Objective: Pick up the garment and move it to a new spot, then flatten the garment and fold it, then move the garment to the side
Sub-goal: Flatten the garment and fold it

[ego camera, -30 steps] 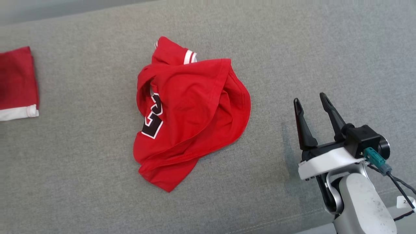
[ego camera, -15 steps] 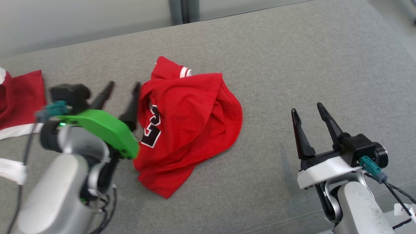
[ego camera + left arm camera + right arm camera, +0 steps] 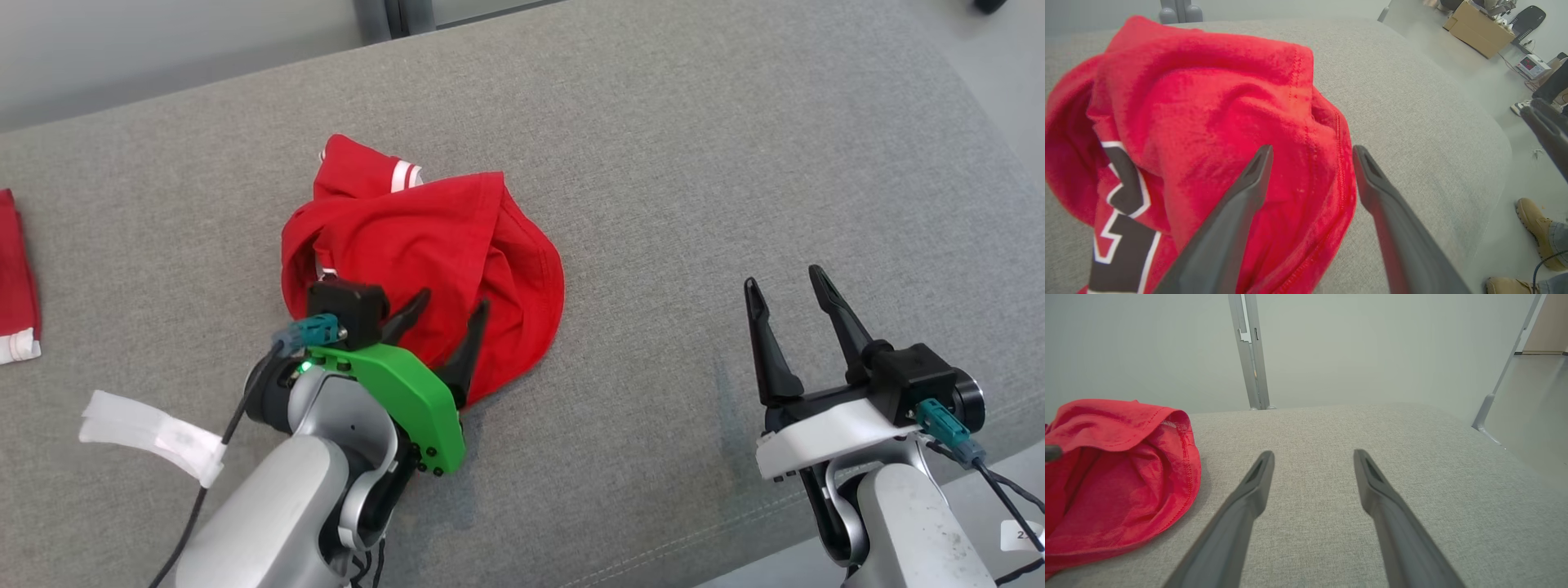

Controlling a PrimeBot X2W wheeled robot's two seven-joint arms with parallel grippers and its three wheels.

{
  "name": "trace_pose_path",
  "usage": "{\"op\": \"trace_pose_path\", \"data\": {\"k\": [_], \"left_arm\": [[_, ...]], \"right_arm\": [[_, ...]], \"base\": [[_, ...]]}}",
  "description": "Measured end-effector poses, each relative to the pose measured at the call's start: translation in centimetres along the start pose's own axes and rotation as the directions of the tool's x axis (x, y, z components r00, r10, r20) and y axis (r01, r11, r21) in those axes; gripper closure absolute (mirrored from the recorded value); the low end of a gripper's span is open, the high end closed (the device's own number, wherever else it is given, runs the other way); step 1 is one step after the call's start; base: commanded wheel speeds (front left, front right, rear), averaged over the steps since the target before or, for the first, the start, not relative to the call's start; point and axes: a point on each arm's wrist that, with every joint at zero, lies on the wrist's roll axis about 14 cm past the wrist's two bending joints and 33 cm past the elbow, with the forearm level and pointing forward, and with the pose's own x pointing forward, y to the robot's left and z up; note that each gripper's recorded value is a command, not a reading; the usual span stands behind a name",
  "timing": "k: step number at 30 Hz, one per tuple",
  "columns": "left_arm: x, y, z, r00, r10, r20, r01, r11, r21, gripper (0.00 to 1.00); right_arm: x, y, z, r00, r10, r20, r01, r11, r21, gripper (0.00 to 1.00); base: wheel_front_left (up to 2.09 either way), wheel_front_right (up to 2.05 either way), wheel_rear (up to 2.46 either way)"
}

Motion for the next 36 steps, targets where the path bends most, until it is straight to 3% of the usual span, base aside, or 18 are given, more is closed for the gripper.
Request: {"op": "trace_pose_path", "data": {"k": [9,15,25,26,27,28,29,36], "left_arm": [[0.9,1.3,-5.0,0.989,0.033,-0.142,-0.036,0.999,-0.017,0.00],[1.3,3.5,-7.1,0.976,0.098,-0.196,-0.090,0.995,0.049,0.00],[1.3,2.8,-9.3,0.960,0.054,-0.274,-0.041,0.998,0.053,0.00],[1.2,2.9,-9.6,0.957,0.054,-0.284,-0.039,0.998,0.059,0.11],[1.1,2.9,-10.0,0.953,0.053,-0.298,-0.035,0.997,0.066,0.57],[1.0,2.8,-10.4,0.948,0.047,-0.314,-0.024,0.997,0.076,0.87],[1.0,2.8,-10.5,0.946,0.049,-0.321,-0.022,0.996,0.087,1.00],[0.8,2.5,-10.6,0.944,0.021,-0.330,0.017,0.994,0.112,1.00]], "right_arm": [[0.5,0.2,-0.2,1.000,0.005,-0.005,-0.005,1.000,0.008,0.00],[0.5,-0.1,-0.2,1.000,-0.003,-0.006,0.003,1.000,0.006,0.00],[0.5,-0.3,-0.2,1.000,-0.010,-0.006,0.010,1.000,0.010,0.00],[0.5,-0.3,-0.3,1.000,-0.010,-0.007,0.010,1.000,0.011,0.00],[0.5,-0.3,-0.3,1.000,-0.009,-0.007,0.009,1.000,0.011,0.00],[0.5,-0.3,-0.3,1.000,-0.009,-0.007,0.009,1.000,0.011,0.00],[0.5,-0.3,-0.3,1.000,-0.008,-0.007,0.008,1.000,0.012,0.00],[0.4,-0.3,-0.1,1.000,-0.009,-0.003,0.009,1.000,0.016,0.00]], "base": [[0.00,0.00,0.00],[0.00,0.00,0.00],[0.00,0.00,0.00],[0.00,0.00,0.00],[0.00,0.00,0.00],[0.00,0.00,0.00],[0.00,0.00,0.00],[0.00,0.00,0.00]]}}
